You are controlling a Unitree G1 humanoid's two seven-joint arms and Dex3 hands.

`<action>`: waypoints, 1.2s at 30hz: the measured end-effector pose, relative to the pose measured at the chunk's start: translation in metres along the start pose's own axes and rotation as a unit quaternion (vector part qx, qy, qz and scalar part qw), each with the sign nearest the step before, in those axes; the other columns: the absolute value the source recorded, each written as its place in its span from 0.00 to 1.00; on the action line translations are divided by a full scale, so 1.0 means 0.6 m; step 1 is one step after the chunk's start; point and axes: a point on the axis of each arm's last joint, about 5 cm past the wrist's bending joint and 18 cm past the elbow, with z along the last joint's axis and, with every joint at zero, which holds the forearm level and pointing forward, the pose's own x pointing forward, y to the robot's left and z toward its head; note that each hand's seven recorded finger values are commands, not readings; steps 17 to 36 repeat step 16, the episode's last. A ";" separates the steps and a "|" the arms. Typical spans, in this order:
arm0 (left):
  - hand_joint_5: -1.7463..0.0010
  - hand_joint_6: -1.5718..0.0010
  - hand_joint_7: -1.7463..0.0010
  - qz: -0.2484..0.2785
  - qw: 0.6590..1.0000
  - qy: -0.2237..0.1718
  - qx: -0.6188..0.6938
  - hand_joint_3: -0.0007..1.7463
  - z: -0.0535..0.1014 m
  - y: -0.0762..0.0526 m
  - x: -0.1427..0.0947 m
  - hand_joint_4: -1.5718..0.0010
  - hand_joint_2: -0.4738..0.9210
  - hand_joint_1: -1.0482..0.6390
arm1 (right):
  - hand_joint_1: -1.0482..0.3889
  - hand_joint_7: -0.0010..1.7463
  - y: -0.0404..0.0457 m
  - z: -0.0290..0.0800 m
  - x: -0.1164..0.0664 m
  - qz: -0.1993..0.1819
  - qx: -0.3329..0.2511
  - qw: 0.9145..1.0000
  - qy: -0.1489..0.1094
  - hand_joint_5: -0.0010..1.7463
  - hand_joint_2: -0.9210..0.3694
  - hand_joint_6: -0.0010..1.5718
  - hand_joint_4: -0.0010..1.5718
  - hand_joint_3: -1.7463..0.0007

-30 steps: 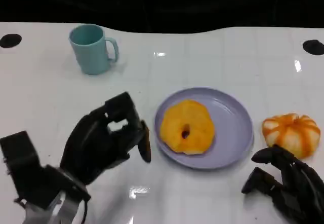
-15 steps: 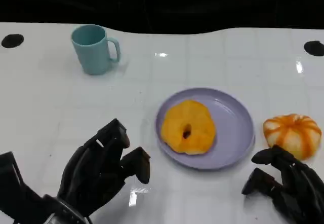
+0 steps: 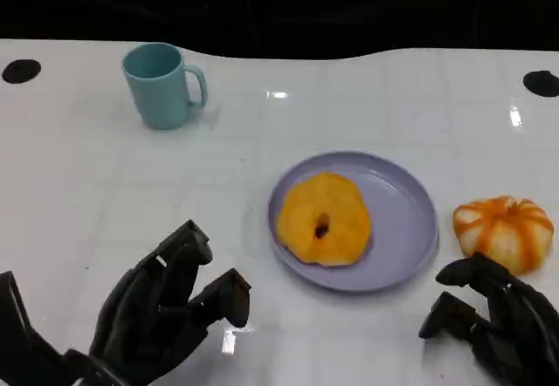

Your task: Grasp the bread from the table and place it into the plate.

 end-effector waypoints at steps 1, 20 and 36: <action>0.00 0.56 0.11 0.001 1.000 0.001 0.000 0.22 0.000 0.001 -0.001 0.50 1.00 0.30 | 0.37 0.65 0.000 0.000 0.000 0.001 0.000 1.000 0.000 0.85 0.00 0.39 0.42 0.86; 0.00 0.54 0.12 0.016 1.000 0.004 0.000 0.22 -0.006 0.012 -0.007 0.48 1.00 0.30 | 0.36 0.65 -0.001 -0.002 -0.002 -0.001 -0.001 1.000 0.000 0.85 0.00 0.41 0.44 0.86; 0.00 0.54 0.12 0.016 1.000 0.004 0.000 0.22 -0.006 0.012 -0.007 0.48 1.00 0.30 | 0.36 0.65 -0.001 -0.002 -0.002 -0.001 -0.001 1.000 0.000 0.85 0.00 0.41 0.44 0.86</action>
